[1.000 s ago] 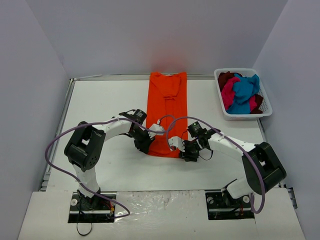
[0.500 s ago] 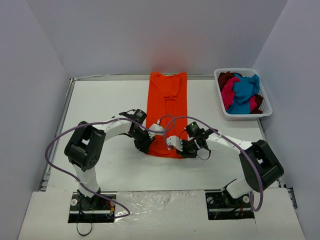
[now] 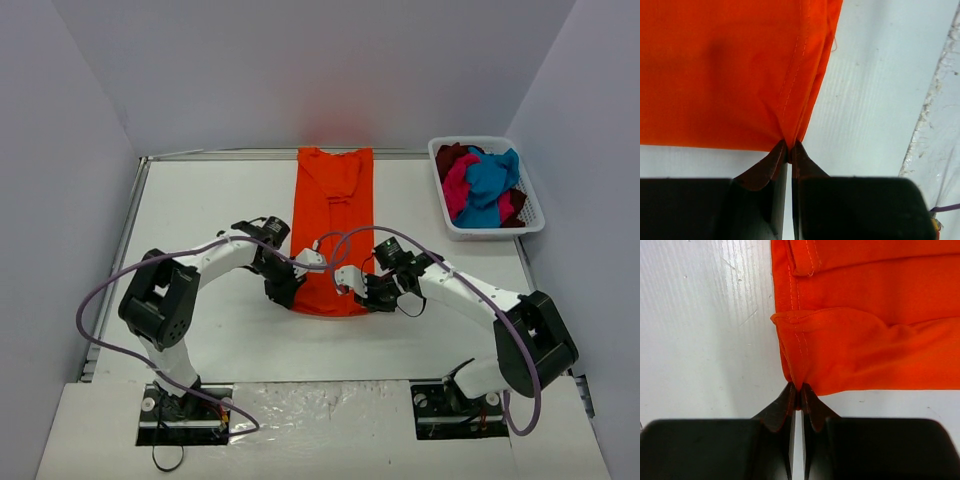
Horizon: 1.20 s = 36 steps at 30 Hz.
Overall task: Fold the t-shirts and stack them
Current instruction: Grab the bottom of the folded rectangular tshirt with both arms, then fold the folded rectangular tshirt in 1/3 of the way
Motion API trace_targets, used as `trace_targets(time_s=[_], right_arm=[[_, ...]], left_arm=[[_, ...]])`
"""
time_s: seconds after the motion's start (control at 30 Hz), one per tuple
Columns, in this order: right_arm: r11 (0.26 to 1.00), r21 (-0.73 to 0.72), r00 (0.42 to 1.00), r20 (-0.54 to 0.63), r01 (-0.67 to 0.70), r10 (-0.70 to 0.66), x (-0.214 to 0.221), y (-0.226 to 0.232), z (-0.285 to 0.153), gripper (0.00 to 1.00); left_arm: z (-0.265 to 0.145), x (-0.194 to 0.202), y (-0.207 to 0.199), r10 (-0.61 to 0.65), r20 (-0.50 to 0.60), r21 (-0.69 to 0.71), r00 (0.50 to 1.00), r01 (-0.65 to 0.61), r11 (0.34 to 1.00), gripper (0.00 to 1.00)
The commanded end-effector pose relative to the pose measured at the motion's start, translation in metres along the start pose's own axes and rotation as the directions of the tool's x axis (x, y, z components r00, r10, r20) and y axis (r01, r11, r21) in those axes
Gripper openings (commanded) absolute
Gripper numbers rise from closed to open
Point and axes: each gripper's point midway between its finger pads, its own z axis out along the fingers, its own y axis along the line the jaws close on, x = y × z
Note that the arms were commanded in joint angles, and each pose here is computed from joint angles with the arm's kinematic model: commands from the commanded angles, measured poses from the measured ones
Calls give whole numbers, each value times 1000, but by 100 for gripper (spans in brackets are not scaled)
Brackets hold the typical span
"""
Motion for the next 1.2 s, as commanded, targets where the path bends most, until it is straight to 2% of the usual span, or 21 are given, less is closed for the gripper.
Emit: trace_targets(time_s=[0.0,0.27,0.47,0.67,1.17], right_arm=[[999,-40,1000,16,2,-1,-9,10,-17,0],[995,-92,1000,14,22,-21,-14,23,-34,0],[993,-113,998,60,19,-13,-27,31,-49,0],[994,-102,998,65,26,-20,-29,29,-54,0],[999,-18,996,80,43,-42,-38,-6,-66,0]], left_arm=[[-26,-15,-22,73,53,38,996,-75,996,2],[-37,-10,-45,105,53,104,993,-110,988,2],[-45,-11,-59,111,72,133,991,-120,984,2],[-53,-9,-69,104,56,160,993,-111,981,2],[-62,-30,-43,79,85,66,993,-85,994,2]])
